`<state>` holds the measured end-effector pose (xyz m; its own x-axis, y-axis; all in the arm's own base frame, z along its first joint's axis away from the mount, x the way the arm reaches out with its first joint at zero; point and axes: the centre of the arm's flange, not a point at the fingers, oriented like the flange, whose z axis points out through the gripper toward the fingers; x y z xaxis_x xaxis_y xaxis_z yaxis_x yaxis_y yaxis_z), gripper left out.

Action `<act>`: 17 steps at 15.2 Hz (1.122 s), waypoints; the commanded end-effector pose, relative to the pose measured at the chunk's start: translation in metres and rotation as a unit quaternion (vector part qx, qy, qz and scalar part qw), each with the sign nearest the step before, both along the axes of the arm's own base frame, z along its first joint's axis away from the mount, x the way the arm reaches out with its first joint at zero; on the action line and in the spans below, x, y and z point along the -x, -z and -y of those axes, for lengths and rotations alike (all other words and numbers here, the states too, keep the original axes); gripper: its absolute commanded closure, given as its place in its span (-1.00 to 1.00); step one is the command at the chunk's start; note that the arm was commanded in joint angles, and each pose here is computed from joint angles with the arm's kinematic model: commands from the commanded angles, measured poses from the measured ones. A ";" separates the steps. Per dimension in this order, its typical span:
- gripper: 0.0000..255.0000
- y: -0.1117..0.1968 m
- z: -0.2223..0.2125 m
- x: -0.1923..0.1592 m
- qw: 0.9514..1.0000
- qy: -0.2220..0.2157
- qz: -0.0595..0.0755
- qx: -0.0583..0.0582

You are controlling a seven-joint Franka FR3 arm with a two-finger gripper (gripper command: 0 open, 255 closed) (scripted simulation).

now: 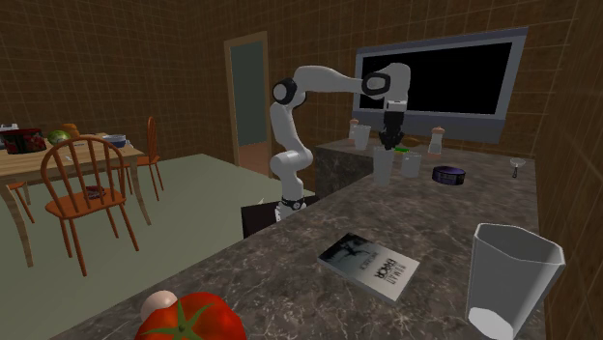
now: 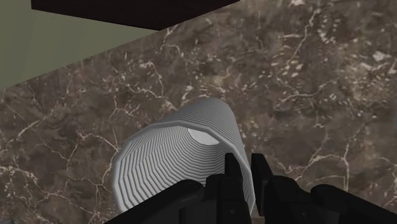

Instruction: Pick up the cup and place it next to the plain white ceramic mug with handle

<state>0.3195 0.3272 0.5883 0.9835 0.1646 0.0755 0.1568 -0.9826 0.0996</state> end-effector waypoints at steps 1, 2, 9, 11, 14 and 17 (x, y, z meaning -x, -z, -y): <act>1.00 0.001 0.000 0.000 1.000 0.000 0.000 0.000; 1.00 0.001 0.000 0.000 1.000 0.000 0.000 0.000; -1.00 0.001 0.000 0.000 1.000 0.000 0.000 0.000; -1.00 0.001 0.000 0.000 1.000 0.000 0.000 0.000; -1.00 -0.038 -0.003 0.004 1.000 0.000 0.000 0.000; -1.00 -0.049 -0.004 0.005 1.000 0.000 0.000 0.000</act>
<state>0.3155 0.3317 0.6335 0.9834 0.1647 0.0767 0.1569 -0.9827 0.0989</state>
